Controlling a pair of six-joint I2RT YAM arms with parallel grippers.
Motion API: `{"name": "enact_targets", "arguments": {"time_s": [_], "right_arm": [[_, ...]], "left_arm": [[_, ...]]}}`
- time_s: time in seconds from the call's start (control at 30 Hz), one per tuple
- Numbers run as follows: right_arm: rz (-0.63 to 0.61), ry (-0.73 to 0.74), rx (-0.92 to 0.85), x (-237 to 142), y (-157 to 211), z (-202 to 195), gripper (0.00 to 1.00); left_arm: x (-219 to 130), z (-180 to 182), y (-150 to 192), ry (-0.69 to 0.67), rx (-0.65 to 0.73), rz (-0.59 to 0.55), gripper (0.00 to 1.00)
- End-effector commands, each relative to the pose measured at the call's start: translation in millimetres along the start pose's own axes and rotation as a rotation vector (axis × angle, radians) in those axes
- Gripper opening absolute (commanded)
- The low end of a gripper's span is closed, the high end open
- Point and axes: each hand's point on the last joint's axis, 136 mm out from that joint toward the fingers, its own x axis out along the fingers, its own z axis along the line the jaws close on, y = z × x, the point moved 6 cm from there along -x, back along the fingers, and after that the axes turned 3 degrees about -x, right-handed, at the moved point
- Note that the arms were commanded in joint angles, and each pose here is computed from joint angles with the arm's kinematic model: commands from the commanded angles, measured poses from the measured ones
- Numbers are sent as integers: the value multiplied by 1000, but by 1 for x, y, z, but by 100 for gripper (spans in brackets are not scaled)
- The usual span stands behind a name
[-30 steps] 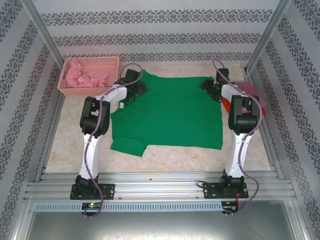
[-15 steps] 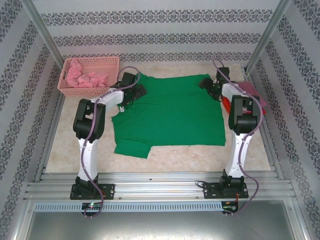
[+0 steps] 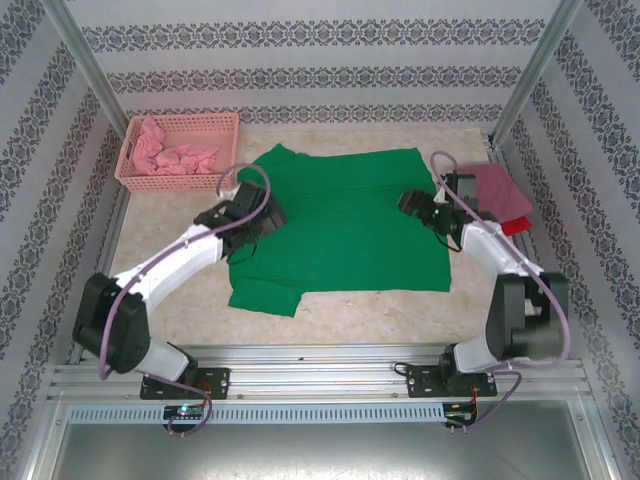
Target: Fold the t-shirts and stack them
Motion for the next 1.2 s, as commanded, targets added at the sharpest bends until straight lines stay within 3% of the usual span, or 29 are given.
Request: {"name": "enact_targets", "arguments": {"time_s": [0.0, 0.07, 0.17, 0.43, 0.6, 0.77, 0.97, 1.13, 1.17], "right_arm": [[57, -8, -53, -10, 31, 6, 85], [74, -19, -48, -11, 41, 7, 84], [92, -21, -60, -10, 44, 8, 84], [130, -76, -96, -4, 40, 24, 84], [137, -84, -119, -8, 39, 27, 84], [139, -88, -110, -8, 40, 27, 84], [142, -86, -95, -5, 41, 25, 84], [148, -84, -103, -3, 44, 23, 84], [152, -82, -100, -2, 44, 22, 84]], "left_arm": [[-6, 39, 40, -113, -99, 93, 86], [-7, 47, 61, -111, -123, 168, 82], [-13, 59, 83, -148, -132, 193, 74], [2, 103, 100, -205, -141, 104, 73], [13, 118, 117, -165, -153, 153, 71], [4, 131, 123, -221, -162, 192, 46], [-5, 160, 135, -378, -170, 250, 37], [-12, 146, 128, -312, -139, 253, 3], [-16, 140, 122, -288, -129, 232, 0]]}}
